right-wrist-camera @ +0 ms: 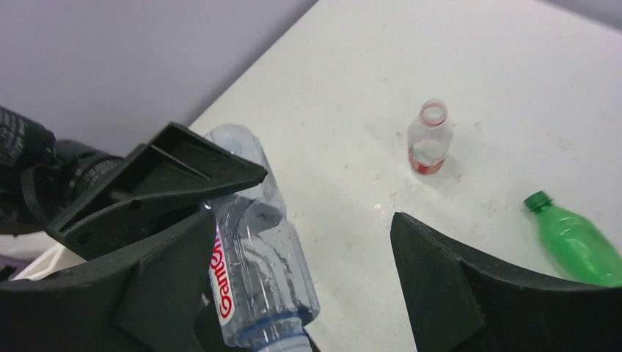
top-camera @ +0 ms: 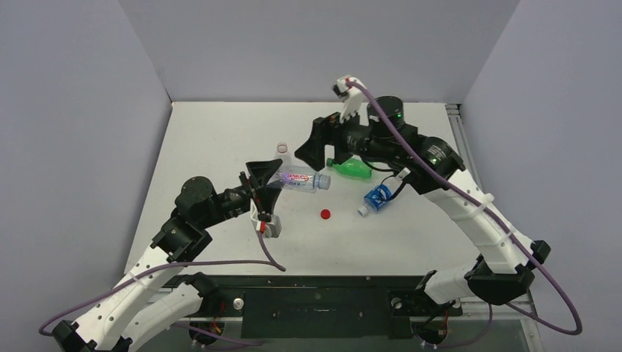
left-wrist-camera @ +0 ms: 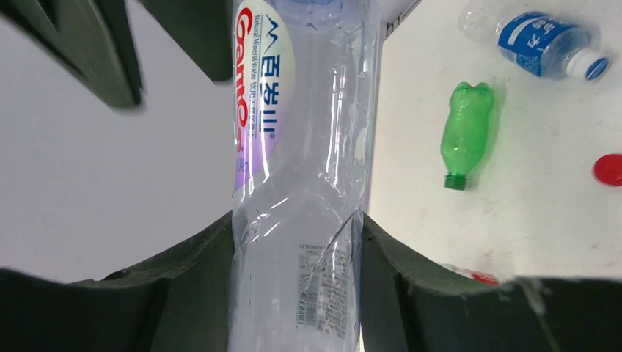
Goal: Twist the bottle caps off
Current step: Pick up the plastic bottle at the center of the board, then unscrew the bottle cap from the plastic bottle.
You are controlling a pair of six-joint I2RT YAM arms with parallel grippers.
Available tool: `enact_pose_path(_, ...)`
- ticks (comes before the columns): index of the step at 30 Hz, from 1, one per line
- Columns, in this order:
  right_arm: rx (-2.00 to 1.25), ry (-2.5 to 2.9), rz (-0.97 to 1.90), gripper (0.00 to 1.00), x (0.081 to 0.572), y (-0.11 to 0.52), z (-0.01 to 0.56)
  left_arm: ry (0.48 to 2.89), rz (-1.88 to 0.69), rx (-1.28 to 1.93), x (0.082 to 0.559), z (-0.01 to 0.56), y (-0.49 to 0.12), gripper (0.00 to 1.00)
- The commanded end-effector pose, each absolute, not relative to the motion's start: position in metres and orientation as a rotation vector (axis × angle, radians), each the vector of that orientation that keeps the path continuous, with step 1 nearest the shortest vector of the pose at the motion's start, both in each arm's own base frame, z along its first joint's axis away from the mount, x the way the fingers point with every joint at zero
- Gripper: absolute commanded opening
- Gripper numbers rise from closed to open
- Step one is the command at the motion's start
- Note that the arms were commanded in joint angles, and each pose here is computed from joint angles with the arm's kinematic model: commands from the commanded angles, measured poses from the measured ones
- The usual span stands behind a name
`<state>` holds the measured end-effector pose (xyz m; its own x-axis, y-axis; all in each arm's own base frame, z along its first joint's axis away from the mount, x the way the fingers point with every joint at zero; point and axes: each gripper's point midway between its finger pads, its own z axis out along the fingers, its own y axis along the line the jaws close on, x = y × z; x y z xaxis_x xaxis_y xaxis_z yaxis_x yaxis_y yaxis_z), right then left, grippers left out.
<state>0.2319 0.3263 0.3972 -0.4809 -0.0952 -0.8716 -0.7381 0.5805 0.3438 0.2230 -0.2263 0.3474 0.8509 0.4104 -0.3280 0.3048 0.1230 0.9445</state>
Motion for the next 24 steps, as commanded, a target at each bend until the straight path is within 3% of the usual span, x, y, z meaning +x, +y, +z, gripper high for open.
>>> enact_pose_path(1,-0.450,1.634,0.953,0.84,0.238,0.286,0.490,0.788,-0.110,1.204,0.227,0.370,-0.222,0.34)
enact_pose_path(8,-0.314,1.507,0.991,0.84,0.237,0.270,0.499,0.874,-0.349,0.878,0.223,0.392,-0.216,0.24)
enact_pose_path(24,-0.343,1.381,1.221,0.67,0.218,0.338,0.512,1.006,-0.484,0.744,0.235,0.390,-0.220,0.23)
